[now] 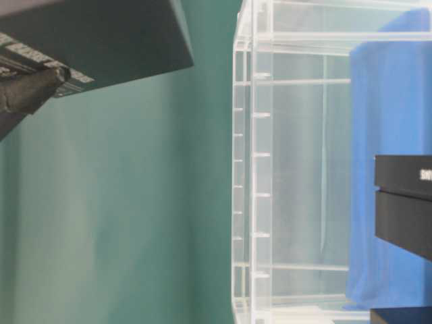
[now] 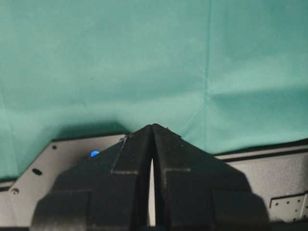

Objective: Take the box out of the case with the left arm.
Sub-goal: 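Carry the box forward and lower it right of the middle box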

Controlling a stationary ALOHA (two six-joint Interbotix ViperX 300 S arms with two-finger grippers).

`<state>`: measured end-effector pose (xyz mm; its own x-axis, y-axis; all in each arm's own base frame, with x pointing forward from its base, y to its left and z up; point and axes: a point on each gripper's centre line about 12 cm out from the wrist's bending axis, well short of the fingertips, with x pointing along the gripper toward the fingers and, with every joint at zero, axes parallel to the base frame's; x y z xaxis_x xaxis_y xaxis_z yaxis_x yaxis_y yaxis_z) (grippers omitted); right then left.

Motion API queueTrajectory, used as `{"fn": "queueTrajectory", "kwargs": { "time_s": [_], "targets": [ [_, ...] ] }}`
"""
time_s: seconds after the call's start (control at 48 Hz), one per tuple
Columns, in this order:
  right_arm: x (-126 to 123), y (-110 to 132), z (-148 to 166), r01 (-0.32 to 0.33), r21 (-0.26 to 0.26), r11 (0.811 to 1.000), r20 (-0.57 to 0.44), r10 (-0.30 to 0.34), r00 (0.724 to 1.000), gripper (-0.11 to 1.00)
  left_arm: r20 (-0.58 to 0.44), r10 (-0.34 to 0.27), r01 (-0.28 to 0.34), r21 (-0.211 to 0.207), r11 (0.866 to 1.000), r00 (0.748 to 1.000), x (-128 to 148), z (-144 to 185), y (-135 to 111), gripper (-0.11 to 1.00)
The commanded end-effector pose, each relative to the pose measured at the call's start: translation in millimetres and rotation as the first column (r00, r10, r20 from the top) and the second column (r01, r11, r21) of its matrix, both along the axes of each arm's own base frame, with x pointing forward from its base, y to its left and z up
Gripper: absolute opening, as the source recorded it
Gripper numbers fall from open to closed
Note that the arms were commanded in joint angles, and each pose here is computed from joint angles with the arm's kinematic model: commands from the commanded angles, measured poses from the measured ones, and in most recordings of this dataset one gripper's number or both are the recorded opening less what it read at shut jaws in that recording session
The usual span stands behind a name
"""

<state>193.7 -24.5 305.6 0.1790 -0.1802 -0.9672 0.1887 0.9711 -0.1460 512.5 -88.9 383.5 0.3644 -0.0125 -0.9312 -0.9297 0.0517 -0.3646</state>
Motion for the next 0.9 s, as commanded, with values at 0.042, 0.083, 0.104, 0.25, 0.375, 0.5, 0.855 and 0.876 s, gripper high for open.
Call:
{"fn": "queueTrajectory", "kwargs": {
  "time_s": [0.042, 0.083, 0.104, 0.25, 0.375, 0.5, 0.855, 0.876],
  "targets": [
    [1, 0, 4, -0.003, -0.002, 1.000, 0.021, 0.003, 1.000, 0.00, 0.036, 0.010, -0.010, 0.002, 1.000, 0.999, -7, 16, 5, 0.60],
    [1, 0, 4, -0.001, 0.000, 1.000, 0.020, 0.001, 1.000, 0.00, 0.030, 0.010, -0.010, 0.004, 1.000, 0.999, -7, 15, 5, 0.60],
    [1, 0, 4, -0.001, -0.002, 1.000, 0.020, 0.001, 1.000, 0.00, 0.029, 0.012, -0.012, 0.004, 1.000, 1.000, -7, 15, 6, 0.60],
    [0, 0, 4, 0.001, -0.002, 1.000, 0.017, -0.001, 1.000, 0.00, -0.004, 0.018, -0.017, 0.010, 1.000, 1.000, -9, 8, 8, 0.60],
    [1, 0, 4, -0.001, -0.002, 1.000, 0.018, 0.001, 1.000, 0.00, -0.037, 0.025, -0.024, 0.017, 1.000, 0.999, -8, -3, 11, 0.60],
    [1, 0, 4, -0.001, -0.002, 1.000, 0.020, 0.001, 1.000, 0.00, -0.051, 0.025, -0.024, 0.024, 0.999, 0.998, -5, -17, 12, 0.60],
    [1, 0, 4, -0.001, -0.002, 1.000, 0.020, 0.001, 1.000, 0.00, 0.003, 0.017, -0.017, 0.025, 1.000, 1.000, 10, -78, 14, 0.60],
    [1, 0, 3, -0.003, -0.002, 1.000, 0.018, 0.003, 1.000, 0.00, 0.006, 0.022, -0.023, 0.021, 1.000, 1.000, 11, -83, 14, 0.60]
  ]
}}
